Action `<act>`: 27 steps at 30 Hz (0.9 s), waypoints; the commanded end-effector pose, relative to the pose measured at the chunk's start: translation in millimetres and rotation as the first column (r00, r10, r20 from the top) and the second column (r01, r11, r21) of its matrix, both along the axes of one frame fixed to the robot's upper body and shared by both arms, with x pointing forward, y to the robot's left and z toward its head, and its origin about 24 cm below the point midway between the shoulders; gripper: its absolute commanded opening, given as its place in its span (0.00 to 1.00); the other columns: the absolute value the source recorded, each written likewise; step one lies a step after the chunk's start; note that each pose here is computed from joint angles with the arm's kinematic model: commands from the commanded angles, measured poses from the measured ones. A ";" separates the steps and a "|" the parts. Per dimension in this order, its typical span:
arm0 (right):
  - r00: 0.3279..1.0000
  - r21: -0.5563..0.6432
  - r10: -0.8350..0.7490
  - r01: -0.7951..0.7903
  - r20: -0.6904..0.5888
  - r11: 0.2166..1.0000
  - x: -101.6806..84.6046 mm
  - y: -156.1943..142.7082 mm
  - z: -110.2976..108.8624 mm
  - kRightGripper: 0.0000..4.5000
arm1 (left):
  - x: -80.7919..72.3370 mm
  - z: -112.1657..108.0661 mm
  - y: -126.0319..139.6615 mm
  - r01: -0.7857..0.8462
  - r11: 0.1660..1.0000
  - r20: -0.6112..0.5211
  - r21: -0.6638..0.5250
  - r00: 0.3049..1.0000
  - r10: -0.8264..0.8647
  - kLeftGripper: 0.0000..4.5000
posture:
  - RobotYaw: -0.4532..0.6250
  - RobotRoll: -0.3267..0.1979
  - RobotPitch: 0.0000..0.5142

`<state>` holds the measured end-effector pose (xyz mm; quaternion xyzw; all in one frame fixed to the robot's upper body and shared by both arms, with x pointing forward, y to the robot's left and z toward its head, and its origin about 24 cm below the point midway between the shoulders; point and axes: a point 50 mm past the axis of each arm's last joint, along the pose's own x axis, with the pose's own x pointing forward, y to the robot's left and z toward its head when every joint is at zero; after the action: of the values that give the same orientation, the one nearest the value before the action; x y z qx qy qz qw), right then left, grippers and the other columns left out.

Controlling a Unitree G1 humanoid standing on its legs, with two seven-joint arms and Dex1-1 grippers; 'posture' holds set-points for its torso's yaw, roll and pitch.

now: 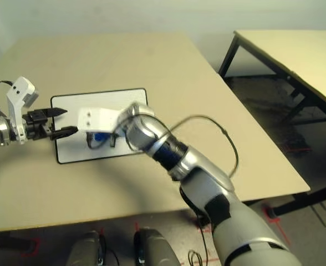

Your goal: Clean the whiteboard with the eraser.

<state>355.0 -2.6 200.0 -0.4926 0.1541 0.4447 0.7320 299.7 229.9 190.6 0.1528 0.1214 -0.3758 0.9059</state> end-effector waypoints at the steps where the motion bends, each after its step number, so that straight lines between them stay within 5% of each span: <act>1: 1.000 -0.009 -0.002 0.002 -0.007 1.000 0.8 0.7 -3.0 0.12 | -1.0 -2.3 -1.8 0.005 1.000 -0.011 -0.003 1.000 -0.005 1.00 | 0.44 0.62 0.18; 12: 0.996 -0.061 0.069 -0.072 -0.047 0.995 -23.8 -1.0 -10.9 0.12 | -1.5 -2.6 -1.8 0.004 1.000 -0.013 -0.001 1.000 -0.004 1.00 | 0.44 0.62 0.19; 21: 0.997 -0.044 0.067 -0.066 0.023 0.997 -14.9 11.4 11.0 0.12 | 0.8 -1.7 -2.0 0.010 1.000 -0.012 0.000 1.000 -0.010 1.00 | 0.43 0.62 0.18; 27: 0.993 -0.097 0.113 -0.117 -0.042 0.988 -30.3 8.5 -10.6 0.12 | 0.3 -2.3 -1.7 0.007 1.000 -0.013 -0.002 1.000 -0.007 1.00 | 0.44 0.62 0.19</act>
<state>330.5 5.3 197.5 -0.5210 0.1511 0.4768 0.6916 300.2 229.0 191.0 0.1521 0.1219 -0.3764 0.9057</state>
